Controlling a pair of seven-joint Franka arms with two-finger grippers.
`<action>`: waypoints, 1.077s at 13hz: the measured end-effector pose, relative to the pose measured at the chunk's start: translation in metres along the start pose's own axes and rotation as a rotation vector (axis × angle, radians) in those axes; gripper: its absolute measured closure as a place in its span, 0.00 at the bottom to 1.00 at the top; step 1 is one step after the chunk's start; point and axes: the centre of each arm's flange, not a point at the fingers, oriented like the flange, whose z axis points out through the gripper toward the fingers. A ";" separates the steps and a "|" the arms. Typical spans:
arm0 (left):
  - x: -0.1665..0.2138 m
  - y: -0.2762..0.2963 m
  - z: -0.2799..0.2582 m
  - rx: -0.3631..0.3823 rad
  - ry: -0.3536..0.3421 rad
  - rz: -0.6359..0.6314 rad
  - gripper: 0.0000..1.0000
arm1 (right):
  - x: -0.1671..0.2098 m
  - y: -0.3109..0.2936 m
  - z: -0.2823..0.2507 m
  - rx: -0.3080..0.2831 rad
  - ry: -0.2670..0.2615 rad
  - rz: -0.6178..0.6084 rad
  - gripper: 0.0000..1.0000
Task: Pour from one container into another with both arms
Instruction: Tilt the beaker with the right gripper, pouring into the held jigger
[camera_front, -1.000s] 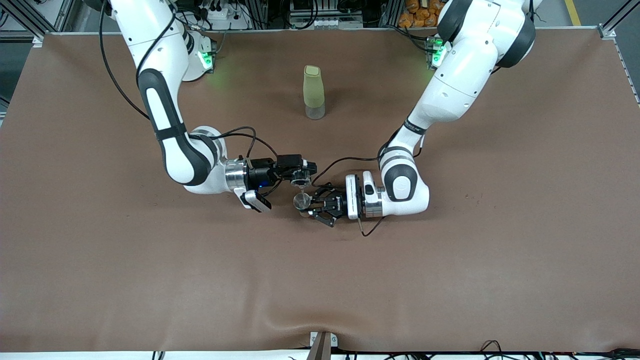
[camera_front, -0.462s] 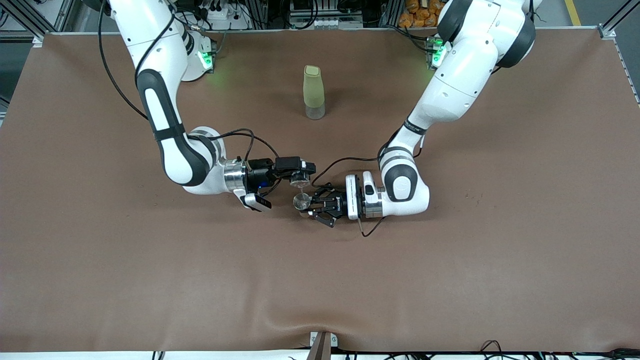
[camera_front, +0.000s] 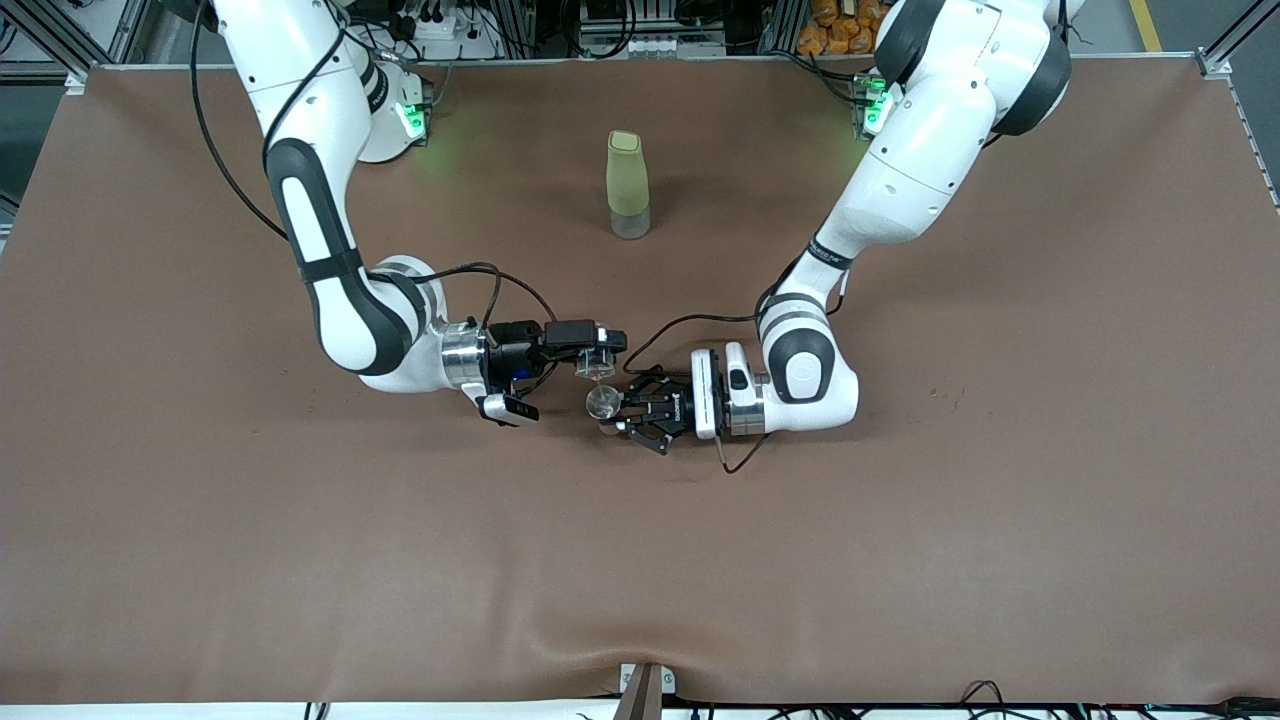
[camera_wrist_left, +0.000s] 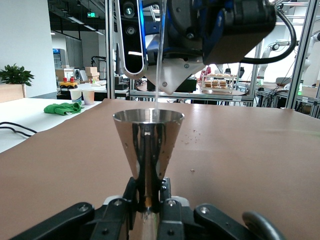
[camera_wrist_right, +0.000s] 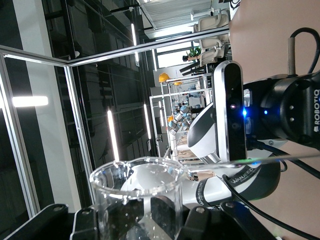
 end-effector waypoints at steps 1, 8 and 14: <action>0.000 0.000 0.000 0.000 0.000 0.000 0.79 | 0.000 -0.001 0.000 0.001 0.000 0.000 0.85; 0.002 0.005 0.007 -0.010 0.012 -0.004 0.79 | 0.001 -0.001 0.000 0.002 0.001 0.028 0.85; 0.004 0.007 0.010 -0.020 0.023 -0.006 0.79 | 0.002 -0.004 -0.002 -0.006 -0.013 -0.074 0.85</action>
